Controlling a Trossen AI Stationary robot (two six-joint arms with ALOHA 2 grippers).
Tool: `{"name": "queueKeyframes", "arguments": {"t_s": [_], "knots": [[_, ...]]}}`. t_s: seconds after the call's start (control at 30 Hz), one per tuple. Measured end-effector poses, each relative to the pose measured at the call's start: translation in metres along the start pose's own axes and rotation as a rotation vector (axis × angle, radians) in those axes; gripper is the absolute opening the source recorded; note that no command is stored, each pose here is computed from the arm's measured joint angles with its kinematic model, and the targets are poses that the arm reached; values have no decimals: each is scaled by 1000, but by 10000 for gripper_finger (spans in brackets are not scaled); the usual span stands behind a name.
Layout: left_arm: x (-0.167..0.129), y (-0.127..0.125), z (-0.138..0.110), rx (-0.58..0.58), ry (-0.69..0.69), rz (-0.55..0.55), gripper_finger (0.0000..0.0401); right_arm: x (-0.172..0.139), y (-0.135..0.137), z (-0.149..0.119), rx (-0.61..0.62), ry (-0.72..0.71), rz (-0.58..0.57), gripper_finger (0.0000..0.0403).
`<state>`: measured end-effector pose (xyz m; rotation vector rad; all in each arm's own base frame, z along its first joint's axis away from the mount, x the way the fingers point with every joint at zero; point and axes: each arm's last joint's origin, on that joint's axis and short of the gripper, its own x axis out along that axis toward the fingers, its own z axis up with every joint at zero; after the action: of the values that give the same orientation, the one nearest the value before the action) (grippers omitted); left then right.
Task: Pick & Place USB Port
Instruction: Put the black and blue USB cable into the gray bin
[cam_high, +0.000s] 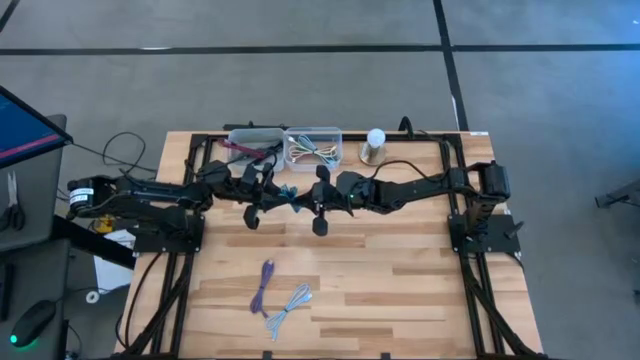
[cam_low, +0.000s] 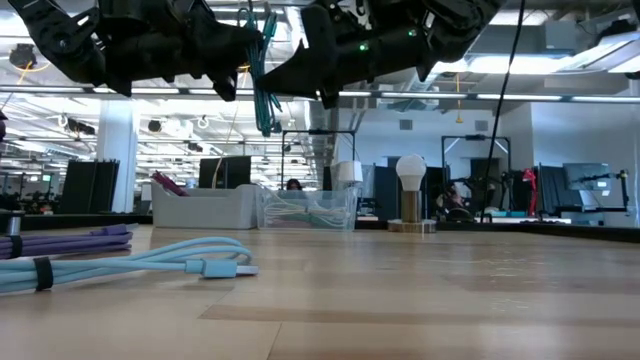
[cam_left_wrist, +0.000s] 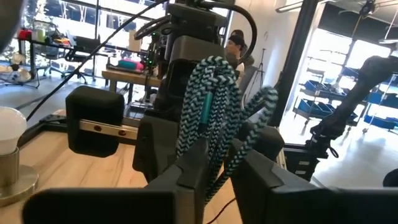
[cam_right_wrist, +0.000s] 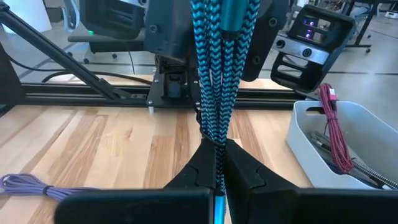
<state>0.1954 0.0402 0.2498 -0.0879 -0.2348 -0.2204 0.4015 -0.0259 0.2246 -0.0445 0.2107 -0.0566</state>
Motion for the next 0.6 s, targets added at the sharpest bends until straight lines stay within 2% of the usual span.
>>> {"name": "queueKeyframes", "arguments": {"t_s": [0.2,0.37,0.6], "knots": [[0,0,0,0,1,5,11,0,0,0,0,-2,1,0],[0,0,0,0,1,5,14,0,0,1,0,-3,1,3],[-2,5,-1,24,12,26,8,-7,-1,6,-7,27,-3,51]]}}
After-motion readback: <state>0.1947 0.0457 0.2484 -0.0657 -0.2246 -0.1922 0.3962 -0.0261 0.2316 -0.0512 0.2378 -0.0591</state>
